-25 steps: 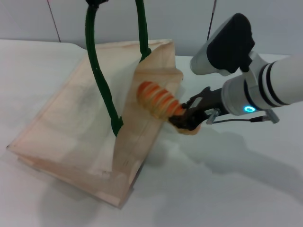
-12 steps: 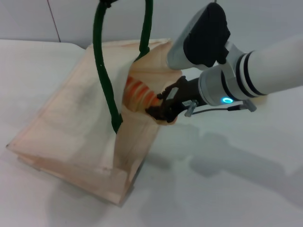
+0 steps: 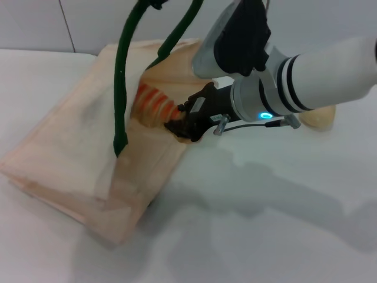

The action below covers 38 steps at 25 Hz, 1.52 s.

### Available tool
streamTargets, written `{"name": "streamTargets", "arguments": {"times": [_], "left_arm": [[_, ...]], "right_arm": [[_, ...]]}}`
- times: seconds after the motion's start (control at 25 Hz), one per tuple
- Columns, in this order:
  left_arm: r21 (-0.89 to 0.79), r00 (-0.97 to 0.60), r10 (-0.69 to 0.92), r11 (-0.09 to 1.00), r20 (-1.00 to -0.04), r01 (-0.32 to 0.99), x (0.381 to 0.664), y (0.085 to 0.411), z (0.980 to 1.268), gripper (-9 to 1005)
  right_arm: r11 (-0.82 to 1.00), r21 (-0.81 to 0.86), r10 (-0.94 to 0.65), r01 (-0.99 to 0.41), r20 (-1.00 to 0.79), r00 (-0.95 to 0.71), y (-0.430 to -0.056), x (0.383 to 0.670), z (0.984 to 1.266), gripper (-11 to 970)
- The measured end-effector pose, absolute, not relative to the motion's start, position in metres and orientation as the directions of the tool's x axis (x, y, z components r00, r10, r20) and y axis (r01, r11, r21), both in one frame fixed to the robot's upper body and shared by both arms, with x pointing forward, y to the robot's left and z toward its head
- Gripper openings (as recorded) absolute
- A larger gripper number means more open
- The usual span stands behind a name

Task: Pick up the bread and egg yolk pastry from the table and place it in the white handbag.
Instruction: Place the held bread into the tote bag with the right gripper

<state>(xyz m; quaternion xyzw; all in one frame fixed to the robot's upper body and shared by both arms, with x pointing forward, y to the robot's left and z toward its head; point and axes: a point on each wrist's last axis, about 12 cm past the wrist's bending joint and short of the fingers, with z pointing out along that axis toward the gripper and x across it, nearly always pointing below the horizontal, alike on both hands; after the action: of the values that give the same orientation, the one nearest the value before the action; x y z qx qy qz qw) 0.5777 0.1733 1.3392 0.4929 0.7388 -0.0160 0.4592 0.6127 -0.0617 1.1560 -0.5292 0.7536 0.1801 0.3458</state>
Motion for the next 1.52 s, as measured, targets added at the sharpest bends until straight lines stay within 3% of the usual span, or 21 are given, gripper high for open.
{"name": "streamTargets", "arguments": {"times": [0.76,1.52], "left_arm": [[0.419,-0.069,0.704,0.496,-0.707,0.761,0.574,0.161,1.341,122],[0.430,-0.035,0.703,0.472,-0.710,0.770,0.573,0.149,1.339,122]], "right_arm": [[0.452,-0.100,-0.692,-0.887,-0.667,-0.277,-0.075,0.629,1.134,314],[0.398,-0.113,-0.700,-0.910,-0.679,-0.222,-0.053,0.621,1.133,300]]}}
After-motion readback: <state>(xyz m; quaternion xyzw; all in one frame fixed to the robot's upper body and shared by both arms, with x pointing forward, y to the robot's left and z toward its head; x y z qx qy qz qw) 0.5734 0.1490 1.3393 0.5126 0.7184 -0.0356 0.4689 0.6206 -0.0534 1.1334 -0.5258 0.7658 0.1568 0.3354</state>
